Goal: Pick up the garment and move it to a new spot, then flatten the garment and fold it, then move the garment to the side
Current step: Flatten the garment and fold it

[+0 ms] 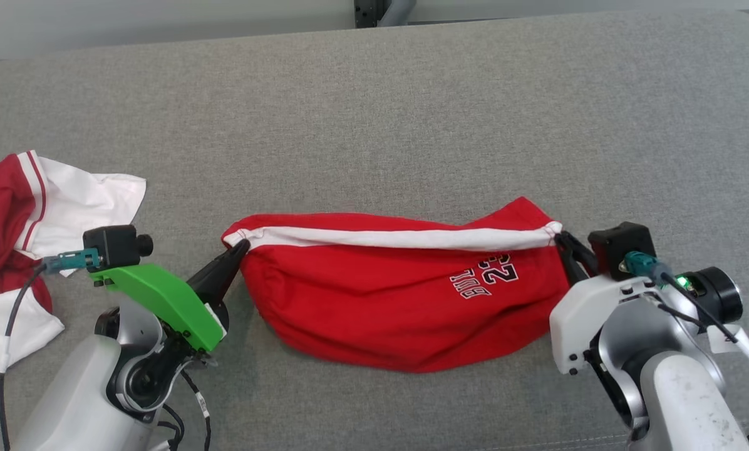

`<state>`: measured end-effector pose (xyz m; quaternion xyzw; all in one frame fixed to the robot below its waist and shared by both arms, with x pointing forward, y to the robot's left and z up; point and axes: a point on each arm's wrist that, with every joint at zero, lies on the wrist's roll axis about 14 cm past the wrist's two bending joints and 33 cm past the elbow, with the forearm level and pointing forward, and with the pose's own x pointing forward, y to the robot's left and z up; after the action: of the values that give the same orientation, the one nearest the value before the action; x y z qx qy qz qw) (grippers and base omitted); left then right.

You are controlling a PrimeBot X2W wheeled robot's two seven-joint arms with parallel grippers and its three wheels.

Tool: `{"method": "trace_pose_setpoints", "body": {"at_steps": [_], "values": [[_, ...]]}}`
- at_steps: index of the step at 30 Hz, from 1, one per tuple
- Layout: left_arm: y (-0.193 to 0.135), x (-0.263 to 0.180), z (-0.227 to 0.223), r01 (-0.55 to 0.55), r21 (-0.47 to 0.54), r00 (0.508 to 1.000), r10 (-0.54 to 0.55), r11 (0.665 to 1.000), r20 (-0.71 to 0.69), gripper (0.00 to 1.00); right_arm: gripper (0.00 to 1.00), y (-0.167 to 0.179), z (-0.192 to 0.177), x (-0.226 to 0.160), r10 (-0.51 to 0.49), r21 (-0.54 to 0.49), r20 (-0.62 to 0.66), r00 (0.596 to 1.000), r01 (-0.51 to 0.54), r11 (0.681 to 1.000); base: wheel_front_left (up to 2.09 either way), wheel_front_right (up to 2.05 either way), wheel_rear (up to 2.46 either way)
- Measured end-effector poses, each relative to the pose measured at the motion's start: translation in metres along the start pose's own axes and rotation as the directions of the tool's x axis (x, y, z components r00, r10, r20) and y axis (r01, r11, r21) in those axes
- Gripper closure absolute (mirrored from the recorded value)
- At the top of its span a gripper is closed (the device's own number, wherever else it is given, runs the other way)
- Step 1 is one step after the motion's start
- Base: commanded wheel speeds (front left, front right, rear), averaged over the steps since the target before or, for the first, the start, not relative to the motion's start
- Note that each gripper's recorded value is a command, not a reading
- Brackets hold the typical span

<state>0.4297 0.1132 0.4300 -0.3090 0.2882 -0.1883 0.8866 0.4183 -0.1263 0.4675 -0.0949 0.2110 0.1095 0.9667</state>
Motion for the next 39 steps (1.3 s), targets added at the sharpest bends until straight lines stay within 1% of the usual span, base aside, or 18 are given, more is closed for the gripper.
{"method": "trace_pose_setpoints", "body": {"at_steps": [2,4,6,8,10,13,14,17,19,23,25,28,31,33,35,37,38,39], "values": [[-0.010,-0.003,0.009,0.029,0.019,0.999,-0.030,0.999,0.028,1.00,1.00,-0.005,0.012,-0.001,-0.009,0.018,0.042,0.999,0.008,1.000,0.00,0.00,0.00],[-0.021,-0.008,0.020,0.060,0.049,0.996,-0.063,0.997,0.058,1.00,1.00,-0.017,0.032,-0.003,-0.036,0.046,0.111,0.993,0.031,0.998,0.00,0.00,0.00],[-0.041,-0.015,0.039,0.119,0.074,0.987,-0.126,0.990,0.101,1.00,1.00,-0.030,0.055,-0.007,-0.055,0.107,0.186,0.981,0.035,0.994,0.00,0.00,0.00],[-0.061,-0.024,0.059,0.170,0.125,0.973,-0.187,0.977,0.135,1.00,1.00,-0.039,0.078,-0.012,-0.064,0.170,0.262,0.963,0.019,0.985,0.00,0.00,0.00],[-0.083,-0.038,0.084,0.232,0.142,0.949,-0.256,0.962,0.182,1.00,1.00,-0.046,0.107,-0.019,-0.073,0.202,0.351,0.933,0.001,0.979,0.00,0.00,0.00],[-0.119,-0.064,0.123,0.327,0.186,0.896,-0.366,0.927,0.252,1.00,1.00,-0.057,0.157,-0.036,-0.091,0.211,0.493,0.866,-0.017,0.977,0.00,0.00,0.00],[-0.137,-0.081,0.147,0.370,0.217,0.859,-0.421,0.903,0.291,1.00,1.00,-0.063,0.179,-0.046,-0.094,0.204,0.546,0.832,-0.023,0.979,0.00,0.00,0.00],[-0.165,-0.100,0.165,0.438,0.260,0.816,-0.502,0.861,0.287,1.00,1.00,-0.066,0.204,-0.056,-0.075,0.197,0.592,0.802,-0.054,0.979,0.00,0.00,0.00],[-0.179,-0.109,0.174,0.460,0.300,0.798,-0.537,0.836,0.273,1.00,1.00,-0.071,0.217,-0.062,-0.070,0.197,0.616,0.785,-0.067,0.978,0.00,0.00,0.00],[-0.204,-0.122,0.189,0.490,0.358,0.770,-0.587,0.795,0.249,1.00,1.00,-0.087,0.243,-0.077,-0.085,0.183,0.658,0.748,-0.049,0.982,0.00,0.00,0.00],[-0.214,-0.126,0.194,0.490,0.387,0.767,-0.597,0.781,0.234,1.00,1.00,-0.094,0.254,-0.085,-0.092,0.169,0.675,0.732,-0.033,0.985,0.00,0.00,0.00],[-0.229,-0.128,0.202,0.500,0.419,0.759,-0.617,0.758,0.209,1.00,1.00,-0.099,0.269,-0.093,-0.091,0.140,0.688,0.720,-0.009,0.990,0.00,0.00,0.00],[-0.240,-0.127,0.212,0.484,0.496,0.751,-0.633,0.721,0.187,1.00,1.00,-0.105,0.286,-0.095,-0.109,0.090,0.704,0.702,0.065,0.994,0.00,0.00,0.00],[-0.240,-0.120,0.222,0.461,0.526,0.751,-0.630,0.715,0.198,1.00,1.00,-0.102,0.296,-0.087,-0.111,0.073,0.709,0.697,0.085,0.994,0.00,0.00,0.00],[-0.233,-0.107,0.231,0.405,0.568,0.769,-0.603,0.717,0.213,1.00,1.00,-0.094,0.303,-0.072,-0.102,0.060,0.701,0.706,0.085,0.995,0.00,0.00,0.00],[-0.223,-0.092,0.244,0.349,0.592,0.779,-0.576,0.726,0.248,1.00,1.00,-0.088,0.309,-0.055,-0.100,0.054,0.698,0.709,0.086,0.995,0.00,0.00,0.00],[-0.217,-0.084,0.252,0.315,0.600,0.780,-0.560,0.736,0.278,1.00,1.00,-0.089,0.313,-0.048,-0.110,0.052,0.702,0.704,0.103,0.993,0.00,0.00,0.00],[-0.213,-0.077,0.259,0.305,0.595,0.778,-0.555,0.743,0.294,1.00,1.00,-0.092,0.317,-0.042,-0.126,0.051,0.707,0.696,0.127,0.991,0.00,0.00,0.00]]}}
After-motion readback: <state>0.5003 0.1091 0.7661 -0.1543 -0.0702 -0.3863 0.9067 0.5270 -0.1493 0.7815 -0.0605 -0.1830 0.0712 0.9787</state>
